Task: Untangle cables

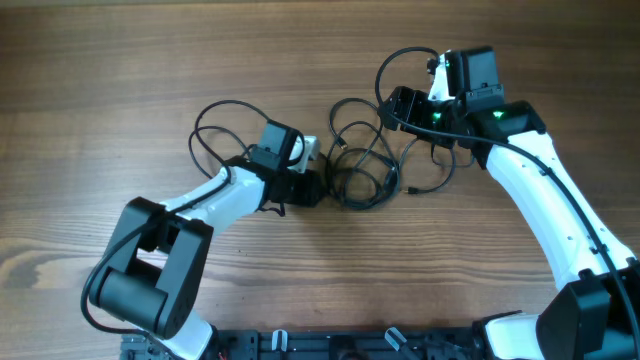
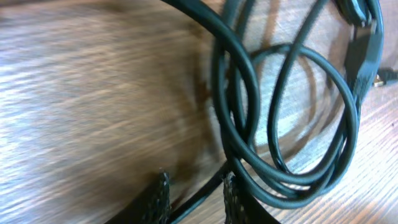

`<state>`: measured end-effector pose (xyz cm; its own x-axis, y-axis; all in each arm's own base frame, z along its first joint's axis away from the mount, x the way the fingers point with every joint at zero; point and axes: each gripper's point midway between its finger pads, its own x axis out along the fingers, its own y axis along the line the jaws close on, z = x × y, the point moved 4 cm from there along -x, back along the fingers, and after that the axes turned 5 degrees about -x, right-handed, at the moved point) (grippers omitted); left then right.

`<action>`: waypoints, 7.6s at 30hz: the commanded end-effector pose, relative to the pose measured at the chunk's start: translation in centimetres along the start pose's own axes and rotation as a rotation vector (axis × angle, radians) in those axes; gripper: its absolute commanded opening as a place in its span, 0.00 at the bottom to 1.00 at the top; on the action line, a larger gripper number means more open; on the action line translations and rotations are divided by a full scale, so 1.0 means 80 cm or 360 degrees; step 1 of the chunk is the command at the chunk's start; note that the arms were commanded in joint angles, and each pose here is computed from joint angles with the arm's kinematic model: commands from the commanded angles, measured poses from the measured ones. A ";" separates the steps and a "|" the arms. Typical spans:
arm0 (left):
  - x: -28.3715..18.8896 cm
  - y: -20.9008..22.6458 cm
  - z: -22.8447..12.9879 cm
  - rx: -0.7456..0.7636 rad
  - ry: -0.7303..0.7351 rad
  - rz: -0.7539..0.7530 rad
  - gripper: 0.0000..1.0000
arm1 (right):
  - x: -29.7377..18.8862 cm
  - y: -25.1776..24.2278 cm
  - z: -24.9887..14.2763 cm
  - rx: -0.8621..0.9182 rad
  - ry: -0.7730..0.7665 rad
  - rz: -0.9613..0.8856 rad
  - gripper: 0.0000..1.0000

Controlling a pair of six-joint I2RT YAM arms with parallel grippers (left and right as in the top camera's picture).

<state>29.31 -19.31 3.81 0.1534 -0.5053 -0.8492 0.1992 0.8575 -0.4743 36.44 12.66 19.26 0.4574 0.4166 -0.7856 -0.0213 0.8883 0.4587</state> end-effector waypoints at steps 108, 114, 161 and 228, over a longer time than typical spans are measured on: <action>-0.088 0.023 -0.058 -0.0351 0.0216 0.0034 0.25 | 0.022 0.096 -0.087 -0.0610 0.0296 0.0184 0.89; -0.099 0.011 -0.073 0.0007 0.0268 -0.0035 0.45 | 0.022 0.095 -0.088 -0.0603 0.0299 0.0184 0.89; 0.000 0.029 -0.106 0.0146 0.0491 0.0312 0.29 | 0.022 0.093 -0.092 -0.0557 0.0330 0.0166 0.90; -0.181 -0.029 0.010 -0.0474 -0.0117 -0.0777 0.04 | 0.021 0.137 -0.127 -0.1071 0.0386 0.0427 0.89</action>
<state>26.77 -14.93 15.54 0.1515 -0.8041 -0.5749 -0.0488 0.5748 -0.8168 27.76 24.58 18.78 0.1591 0.5834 -0.7964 -0.6205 0.6866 0.3790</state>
